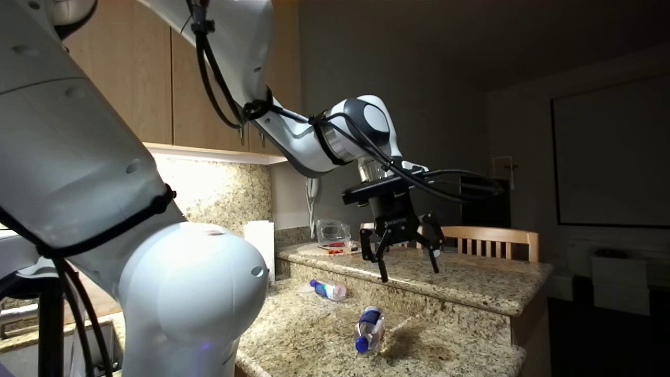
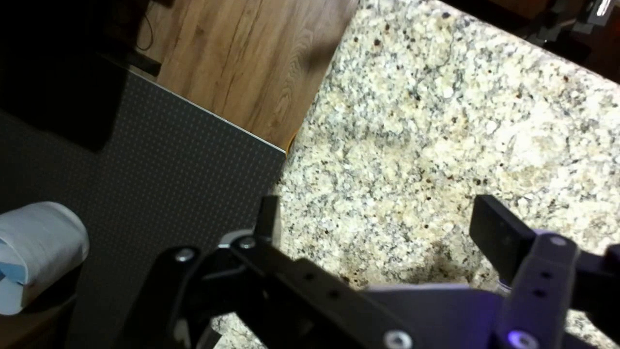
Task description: Put the bottle upright
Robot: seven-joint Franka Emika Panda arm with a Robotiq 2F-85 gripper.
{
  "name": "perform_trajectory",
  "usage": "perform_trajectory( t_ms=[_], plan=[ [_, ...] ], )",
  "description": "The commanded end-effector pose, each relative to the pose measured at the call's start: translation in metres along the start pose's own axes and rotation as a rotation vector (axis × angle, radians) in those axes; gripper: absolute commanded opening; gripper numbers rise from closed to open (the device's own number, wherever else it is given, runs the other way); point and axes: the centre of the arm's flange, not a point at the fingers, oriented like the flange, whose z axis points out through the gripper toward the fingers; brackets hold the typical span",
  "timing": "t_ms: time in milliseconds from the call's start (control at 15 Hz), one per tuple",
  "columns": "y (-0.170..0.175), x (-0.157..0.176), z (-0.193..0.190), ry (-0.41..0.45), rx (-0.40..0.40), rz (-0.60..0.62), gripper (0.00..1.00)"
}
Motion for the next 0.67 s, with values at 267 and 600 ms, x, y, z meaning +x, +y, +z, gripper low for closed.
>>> perform_trajectory(
  t_ms=[267, 600],
  plan=[
    [-0.055, 0.028, 0.042, 0.218, 0.101, -0.087, 1.00],
    [-0.088, 0.065, 0.060, 0.236, 0.183, -0.143, 1.00]
  ],
)
